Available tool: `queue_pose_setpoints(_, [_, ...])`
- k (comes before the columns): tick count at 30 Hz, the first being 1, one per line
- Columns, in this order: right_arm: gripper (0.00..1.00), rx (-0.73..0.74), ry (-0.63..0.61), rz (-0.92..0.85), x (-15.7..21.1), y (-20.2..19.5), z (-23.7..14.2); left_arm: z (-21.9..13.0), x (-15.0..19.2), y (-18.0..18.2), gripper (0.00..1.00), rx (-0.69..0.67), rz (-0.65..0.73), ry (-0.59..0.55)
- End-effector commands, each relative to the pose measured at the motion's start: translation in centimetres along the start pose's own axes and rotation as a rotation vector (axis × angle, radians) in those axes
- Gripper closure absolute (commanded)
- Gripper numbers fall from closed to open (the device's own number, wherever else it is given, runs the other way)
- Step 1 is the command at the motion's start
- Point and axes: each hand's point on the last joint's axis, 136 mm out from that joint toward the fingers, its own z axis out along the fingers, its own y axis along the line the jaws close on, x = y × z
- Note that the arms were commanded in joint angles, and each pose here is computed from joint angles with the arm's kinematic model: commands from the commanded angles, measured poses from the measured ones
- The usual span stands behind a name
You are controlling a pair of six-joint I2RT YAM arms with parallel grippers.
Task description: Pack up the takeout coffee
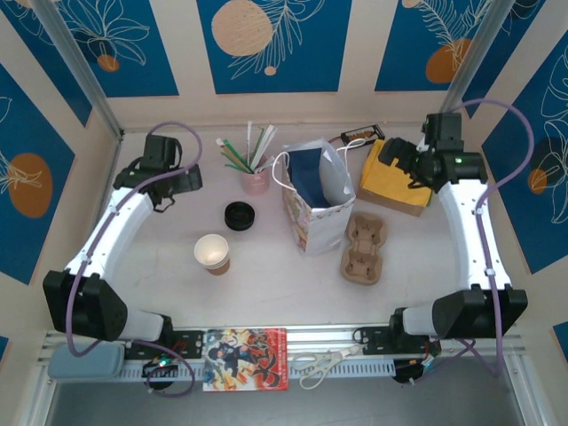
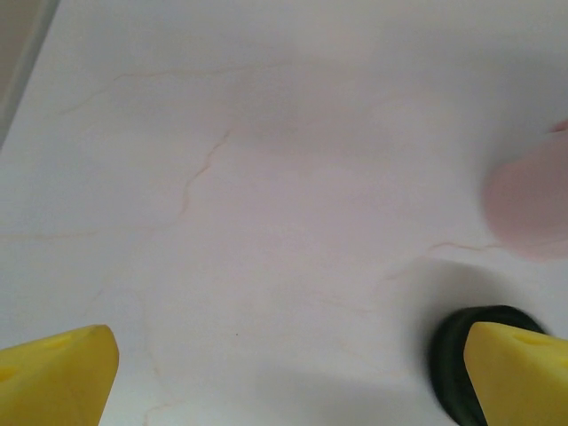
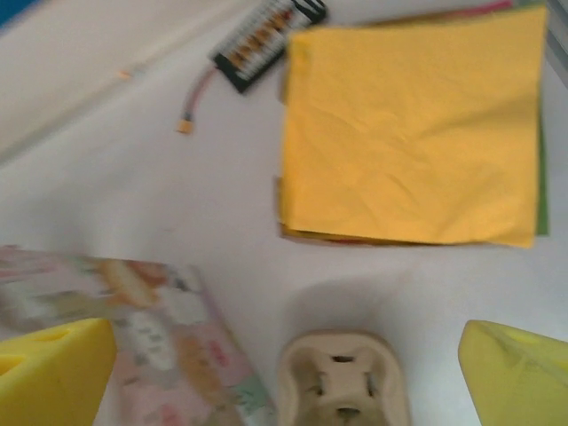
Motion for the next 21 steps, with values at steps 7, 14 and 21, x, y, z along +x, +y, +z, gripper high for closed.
queue_pose_setpoints(7, [0.01, 0.041, -0.126, -0.146, 2.9, -3.0, 8.8, 7.5, 1.8, 4.3, 0.00, -0.240, 0.082, -0.176])
queue_pose_setpoints(14, [0.01, 0.065, -0.212, -0.305, 5.2, -2.4, 15.0, 11.2, 3.5, 3.5, 0.00, -0.201, 0.144, -0.354])
queue_pose_setpoints(21, [0.01, -0.040, -0.328, -0.424, 7.0, -1.0, 17.3, 11.1, 4.1, 2.0, 0.00, -0.066, 0.162, -0.423])
